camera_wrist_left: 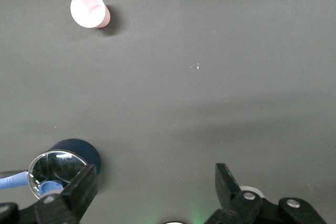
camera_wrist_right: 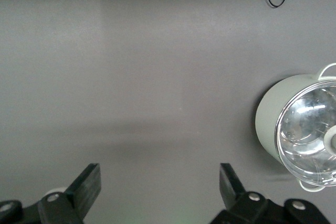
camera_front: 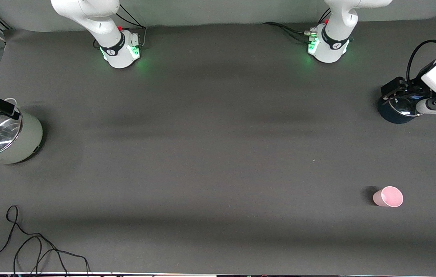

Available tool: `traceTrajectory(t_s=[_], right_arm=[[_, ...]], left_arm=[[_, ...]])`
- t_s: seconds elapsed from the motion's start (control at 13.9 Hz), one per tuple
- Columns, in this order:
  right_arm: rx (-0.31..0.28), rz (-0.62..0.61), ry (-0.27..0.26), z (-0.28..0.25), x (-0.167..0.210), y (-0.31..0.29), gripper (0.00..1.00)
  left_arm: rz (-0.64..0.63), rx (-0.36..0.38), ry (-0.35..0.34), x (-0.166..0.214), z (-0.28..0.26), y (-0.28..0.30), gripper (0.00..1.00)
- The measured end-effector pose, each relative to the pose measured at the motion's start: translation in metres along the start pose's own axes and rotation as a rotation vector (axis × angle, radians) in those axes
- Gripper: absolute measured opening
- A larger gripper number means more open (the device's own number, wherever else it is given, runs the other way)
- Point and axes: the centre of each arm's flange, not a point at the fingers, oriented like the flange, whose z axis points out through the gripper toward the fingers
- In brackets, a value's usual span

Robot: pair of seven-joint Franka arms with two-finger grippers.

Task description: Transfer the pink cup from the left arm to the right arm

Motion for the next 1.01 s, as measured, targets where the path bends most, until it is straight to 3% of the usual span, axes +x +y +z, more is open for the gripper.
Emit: traceTrajectory(t_s=[0.72, 1.01], right_arm=[[0.003, -0.002, 0.0, 0.0, 0.0, -0.002, 1.0], [0.003, -0.005, -0.001, 0.0, 0.0, -0.003, 1.0]], left_arm=[[0.001, 0.003, 0.0, 0.012, 0.002, -0.004, 1.0], [0.127, 0.001, 0.016, 0.027, 0.0, -0.049, 1.0]])
